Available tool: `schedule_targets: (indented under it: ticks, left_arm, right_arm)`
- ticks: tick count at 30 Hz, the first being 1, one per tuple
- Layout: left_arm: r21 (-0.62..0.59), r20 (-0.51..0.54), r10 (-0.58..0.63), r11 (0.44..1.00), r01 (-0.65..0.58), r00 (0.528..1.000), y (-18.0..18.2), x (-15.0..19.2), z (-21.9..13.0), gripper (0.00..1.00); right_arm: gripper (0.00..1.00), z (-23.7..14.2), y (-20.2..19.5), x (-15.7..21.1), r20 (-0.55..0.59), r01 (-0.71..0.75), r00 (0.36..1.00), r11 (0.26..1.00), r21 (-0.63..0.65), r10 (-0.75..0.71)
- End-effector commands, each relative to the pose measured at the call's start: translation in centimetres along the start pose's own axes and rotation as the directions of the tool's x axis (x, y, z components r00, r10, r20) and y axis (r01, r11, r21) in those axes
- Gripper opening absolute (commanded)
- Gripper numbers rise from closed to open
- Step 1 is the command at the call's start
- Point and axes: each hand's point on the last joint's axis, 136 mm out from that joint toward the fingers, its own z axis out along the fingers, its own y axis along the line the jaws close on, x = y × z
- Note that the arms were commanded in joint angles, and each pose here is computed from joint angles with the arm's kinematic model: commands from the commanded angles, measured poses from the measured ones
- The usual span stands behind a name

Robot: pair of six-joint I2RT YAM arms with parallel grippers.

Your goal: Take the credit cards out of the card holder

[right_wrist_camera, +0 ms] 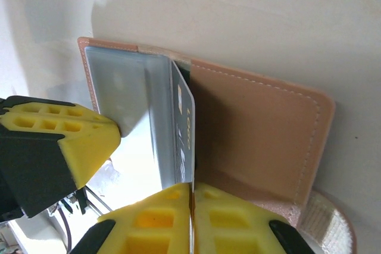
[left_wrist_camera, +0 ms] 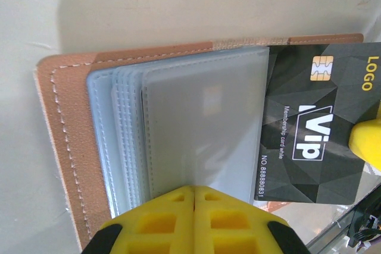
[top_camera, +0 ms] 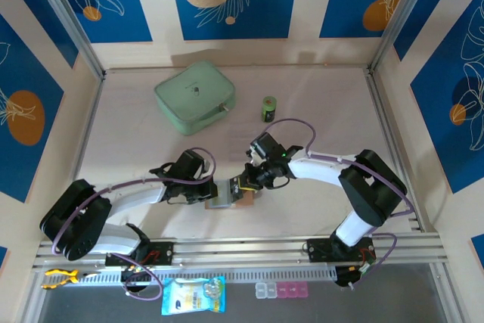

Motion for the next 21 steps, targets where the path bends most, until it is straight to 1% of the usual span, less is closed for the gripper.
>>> schedule_targets:
  ticks: [1,7,11,21]
  left_arm:
    - [-0.043,-0.034,-0.017,0.999,0.016,0.999,1.2,1.0,0.4,0.04]
    - [-0.042,-0.033,-0.018,0.999,0.017,0.999,1.2,1.0,0.4,0.04]
    - [-0.040,-0.027,-0.016,0.999,0.015,1.000,1.1,0.9,0.4,0.04]
    - [-0.037,-0.033,-0.015,0.999,0.014,0.999,1.1,0.9,0.6,0.04]
  right_arm:
    - [0.09,0.1,-0.1,0.4,-0.025,0.013,1.000,0.999,0.045,-0.012]
    - [0.12,0.3,0.7,0.6,-0.026,-0.004,1.000,0.998,0.061,0.006]
    - [0.15,0.1,1.0,0.4,-0.003,-0.012,1.000,0.997,0.073,0.012]
    - [0.14,0.3,0.6,-0.2,0.025,-0.024,0.999,0.995,0.100,0.022]
